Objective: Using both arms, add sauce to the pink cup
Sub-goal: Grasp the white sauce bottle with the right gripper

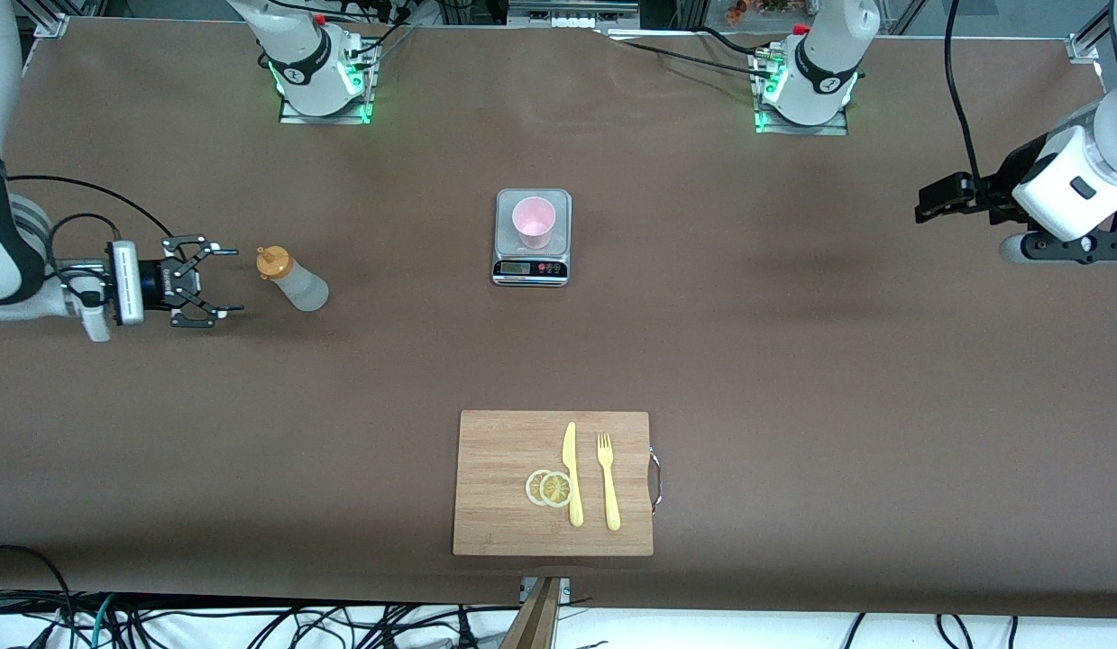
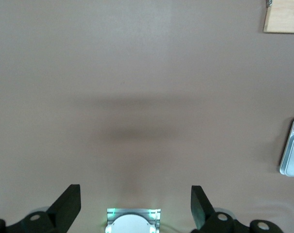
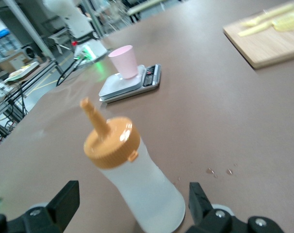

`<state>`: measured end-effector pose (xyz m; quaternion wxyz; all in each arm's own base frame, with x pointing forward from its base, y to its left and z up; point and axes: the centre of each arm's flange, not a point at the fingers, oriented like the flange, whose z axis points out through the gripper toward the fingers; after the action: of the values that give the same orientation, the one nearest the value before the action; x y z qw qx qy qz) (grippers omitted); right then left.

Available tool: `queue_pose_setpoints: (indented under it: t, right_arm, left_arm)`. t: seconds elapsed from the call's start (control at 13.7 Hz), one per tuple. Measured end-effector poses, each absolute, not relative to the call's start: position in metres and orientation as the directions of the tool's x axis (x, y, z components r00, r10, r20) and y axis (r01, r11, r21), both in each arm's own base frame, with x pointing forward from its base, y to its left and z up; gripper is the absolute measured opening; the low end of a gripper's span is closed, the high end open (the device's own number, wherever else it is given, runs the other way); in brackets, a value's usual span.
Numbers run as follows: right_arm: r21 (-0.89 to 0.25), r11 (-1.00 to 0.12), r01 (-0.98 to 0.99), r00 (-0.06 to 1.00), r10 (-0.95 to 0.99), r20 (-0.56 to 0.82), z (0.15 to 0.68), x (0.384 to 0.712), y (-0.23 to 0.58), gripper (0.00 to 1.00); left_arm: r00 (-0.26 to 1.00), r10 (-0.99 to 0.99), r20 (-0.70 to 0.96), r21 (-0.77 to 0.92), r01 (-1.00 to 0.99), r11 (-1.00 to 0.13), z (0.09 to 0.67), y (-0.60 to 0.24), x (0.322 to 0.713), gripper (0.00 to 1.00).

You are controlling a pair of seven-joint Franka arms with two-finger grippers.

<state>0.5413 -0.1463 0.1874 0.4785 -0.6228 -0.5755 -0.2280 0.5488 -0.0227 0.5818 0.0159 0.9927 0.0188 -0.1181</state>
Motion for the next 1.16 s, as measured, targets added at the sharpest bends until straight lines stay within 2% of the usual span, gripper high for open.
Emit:
queue_pose_setpoints:
  t: [0.22, 0.51, 1.16]
  right_arm:
    - [-0.256, 0.190, 0.948, 0.165, 0.394, 0.904, 0.144, 0.530, -0.137, 1.00]
    - [-0.199, 0.215, 0.956, 0.128, 0.304, 0.944, 0.123, 0.524, -0.125, 1.00]
    - [-0.199, 0.238, 0.951, 0.140, 0.245, 0.959, 0.099, 0.532, -0.081, 1.00]
  left_arm:
    - [0.959, 0.034, -0.280, -0.016, 0.031, -0.999, 0.582, -0.019, 0.540, 1.00]
    - [0.957, 0.017, -0.291, -0.020, 0.011, -1.000, 0.584, -0.027, 0.536, 1.00]
    - [0.952, 0.006, -0.306, -0.020, 0.000, -1.000, 0.583, -0.033, 0.534, 1.00]
